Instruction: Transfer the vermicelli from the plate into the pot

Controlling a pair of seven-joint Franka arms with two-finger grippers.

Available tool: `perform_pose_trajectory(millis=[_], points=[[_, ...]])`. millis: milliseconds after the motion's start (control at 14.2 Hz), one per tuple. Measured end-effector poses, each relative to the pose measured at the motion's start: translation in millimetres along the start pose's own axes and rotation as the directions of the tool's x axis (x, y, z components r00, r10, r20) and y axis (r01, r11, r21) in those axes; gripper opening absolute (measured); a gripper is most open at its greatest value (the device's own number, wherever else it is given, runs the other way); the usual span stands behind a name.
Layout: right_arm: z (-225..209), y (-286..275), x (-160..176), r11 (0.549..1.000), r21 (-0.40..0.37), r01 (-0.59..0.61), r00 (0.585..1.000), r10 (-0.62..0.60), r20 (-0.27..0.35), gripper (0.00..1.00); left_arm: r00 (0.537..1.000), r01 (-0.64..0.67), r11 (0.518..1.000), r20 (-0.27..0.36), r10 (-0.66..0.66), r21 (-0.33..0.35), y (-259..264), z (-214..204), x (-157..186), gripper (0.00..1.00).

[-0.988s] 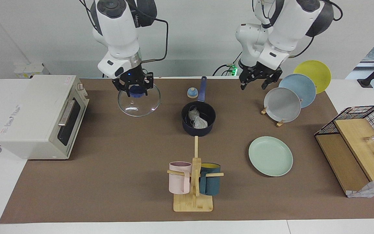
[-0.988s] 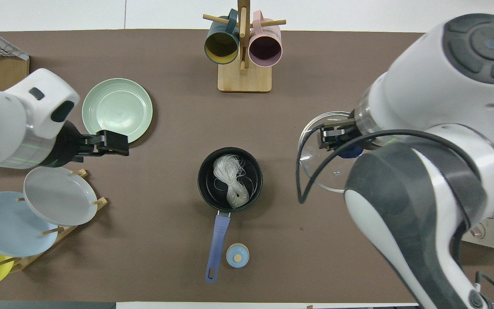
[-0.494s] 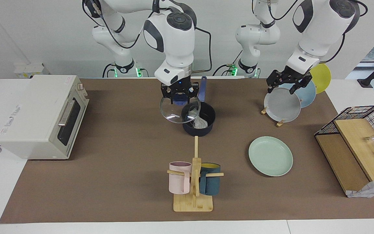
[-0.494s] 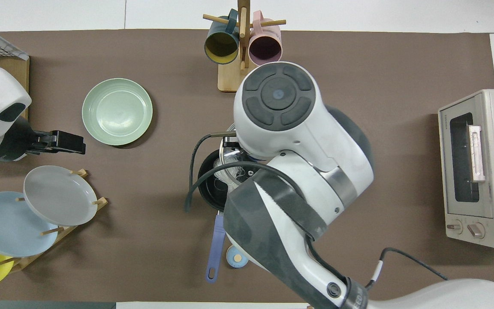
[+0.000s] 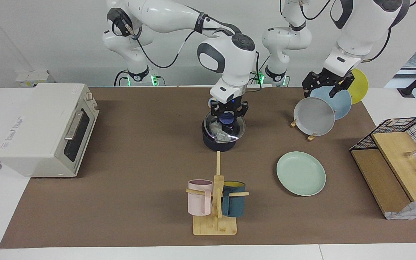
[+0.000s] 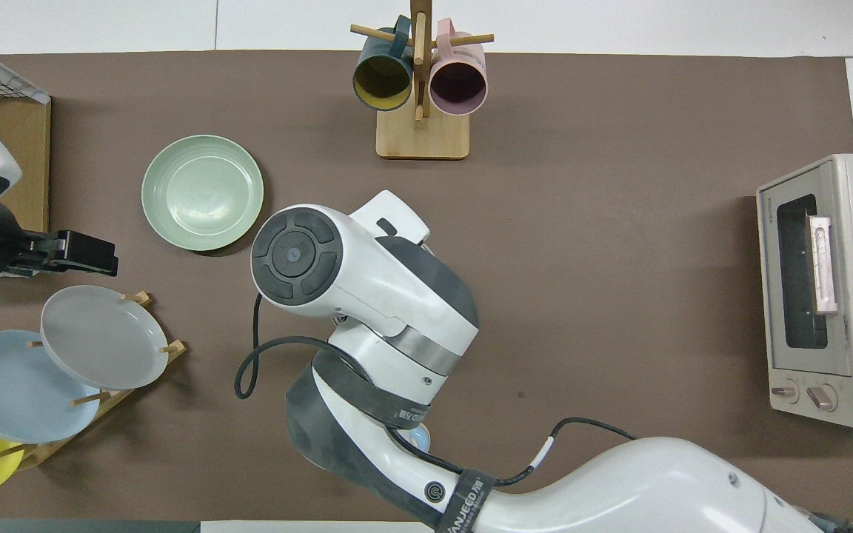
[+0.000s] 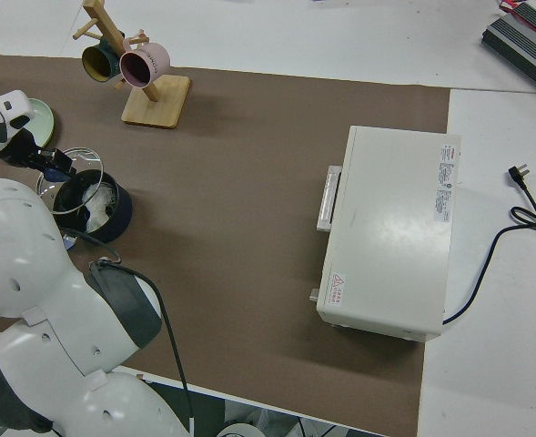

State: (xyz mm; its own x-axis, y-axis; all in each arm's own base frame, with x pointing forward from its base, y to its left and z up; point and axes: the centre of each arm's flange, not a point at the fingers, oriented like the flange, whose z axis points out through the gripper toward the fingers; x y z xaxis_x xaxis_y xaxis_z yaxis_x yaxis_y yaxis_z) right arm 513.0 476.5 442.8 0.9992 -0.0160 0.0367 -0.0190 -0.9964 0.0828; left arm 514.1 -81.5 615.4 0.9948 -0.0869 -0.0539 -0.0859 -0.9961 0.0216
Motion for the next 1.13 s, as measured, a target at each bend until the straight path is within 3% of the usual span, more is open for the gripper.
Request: perform_pose_trajectory(millis=[353,1129], points=[[3,9,13,1.000,0.006,-0.025,1.000,0.025,0.004,0.66,1.000,-0.001,1.000,-0.006,0.001,-0.001,1,-5,13,1.00],[21,5,7,0.995,0.009,-0.100,0.995,0.100,0.014,0.66,1.000,-0.004,1.000,0.004,0.004,0.000,3,-1,20,1.00]])
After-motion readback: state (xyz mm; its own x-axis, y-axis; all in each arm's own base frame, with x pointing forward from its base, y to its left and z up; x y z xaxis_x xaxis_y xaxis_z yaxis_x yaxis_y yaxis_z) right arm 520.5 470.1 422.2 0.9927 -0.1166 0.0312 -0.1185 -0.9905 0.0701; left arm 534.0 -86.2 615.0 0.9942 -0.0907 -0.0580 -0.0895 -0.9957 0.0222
